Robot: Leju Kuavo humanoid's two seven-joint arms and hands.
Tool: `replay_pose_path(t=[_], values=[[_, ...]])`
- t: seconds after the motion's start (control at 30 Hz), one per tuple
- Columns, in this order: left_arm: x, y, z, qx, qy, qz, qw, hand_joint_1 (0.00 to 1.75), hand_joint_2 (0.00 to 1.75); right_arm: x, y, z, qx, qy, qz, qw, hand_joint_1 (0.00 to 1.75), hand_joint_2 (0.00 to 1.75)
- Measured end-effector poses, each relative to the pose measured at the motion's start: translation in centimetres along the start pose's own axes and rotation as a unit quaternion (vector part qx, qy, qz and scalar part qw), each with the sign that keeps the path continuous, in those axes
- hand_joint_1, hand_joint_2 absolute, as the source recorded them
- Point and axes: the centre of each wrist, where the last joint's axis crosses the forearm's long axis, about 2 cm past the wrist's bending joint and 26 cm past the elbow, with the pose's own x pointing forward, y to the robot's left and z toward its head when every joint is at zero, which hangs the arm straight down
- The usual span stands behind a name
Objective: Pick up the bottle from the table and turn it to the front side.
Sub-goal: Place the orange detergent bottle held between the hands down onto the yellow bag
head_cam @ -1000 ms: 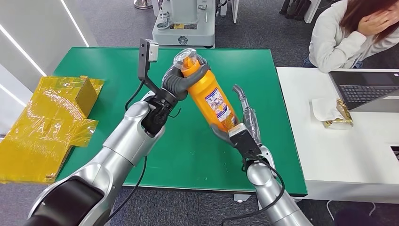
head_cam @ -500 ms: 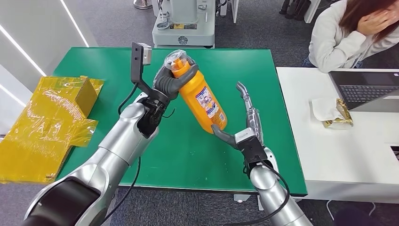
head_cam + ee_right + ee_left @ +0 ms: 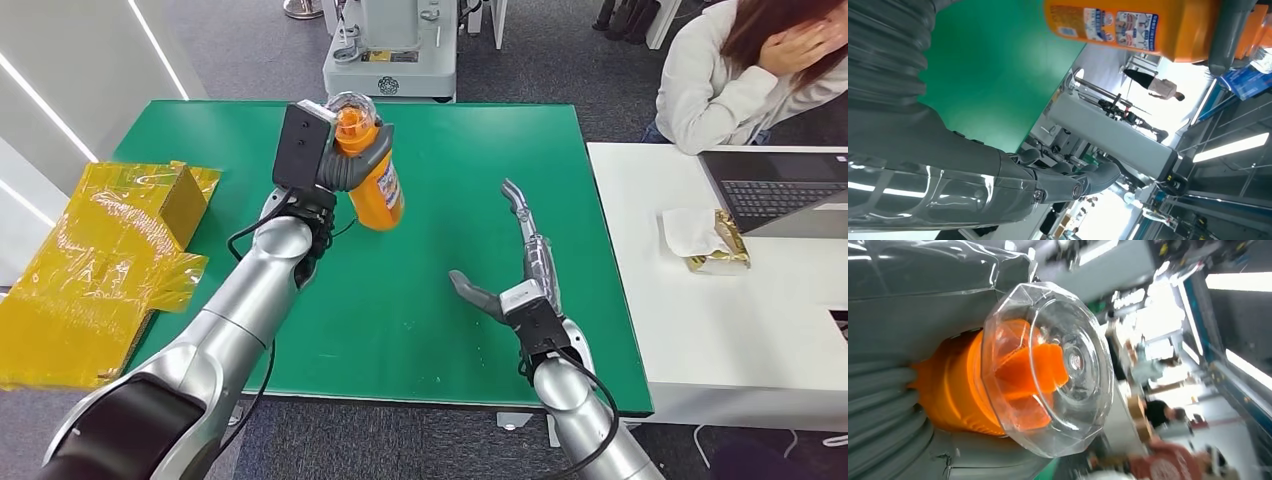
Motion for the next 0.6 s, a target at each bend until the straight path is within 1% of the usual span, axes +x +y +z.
replay_pose_path(t=[0.07, 0.13, 0.2, 0.3, 0.43, 0.6], values=[[0.1, 0.5, -0.1, 0.007, -0.017, -0.072, 0.997, 1.75, 1.75, 0.1, 0.1, 0.1, 0.004, -0.001, -0.001, 1.0, 0.0, 1.75], [0.2, 1.0, -0.2, 0.015, -0.04, -0.15, 0.988, 1.75, 1.75, 0.2, 0.1, 0.3, 0.007, -0.002, 0.0, 1.0, 0.0, 1.75], [0.3, 1.4, -0.3, 0.022, -0.064, -0.22, 0.973, 1.75, 1.75, 0.3, 0.1, 0.4, 0.008, -0.002, 0.001, 1.0, 0.0, 1.75], [0.5, 1.9, -0.4, 0.03, -0.091, -0.3, 0.949, 1.75, 1.75, 0.3, 0.1, 0.5, 0.01, -0.002, 0.001, 1.0, 0.0, 1.75], [1.0, 2.2, -0.6, 0.033, -0.122, -0.402, 0.907, 1.75, 1.75, 0.3, 0.0, 0.5, 0.012, -0.002, -0.001, 1.0, 0.0, 1.75], [1.4, 2.3, -0.8, -0.002, -0.158, -0.514, 0.843, 1.75, 1.75, 0.1, -0.3, 1.0, 0.007, 0.001, -0.002, 1.0, 0.0, 1.75]])
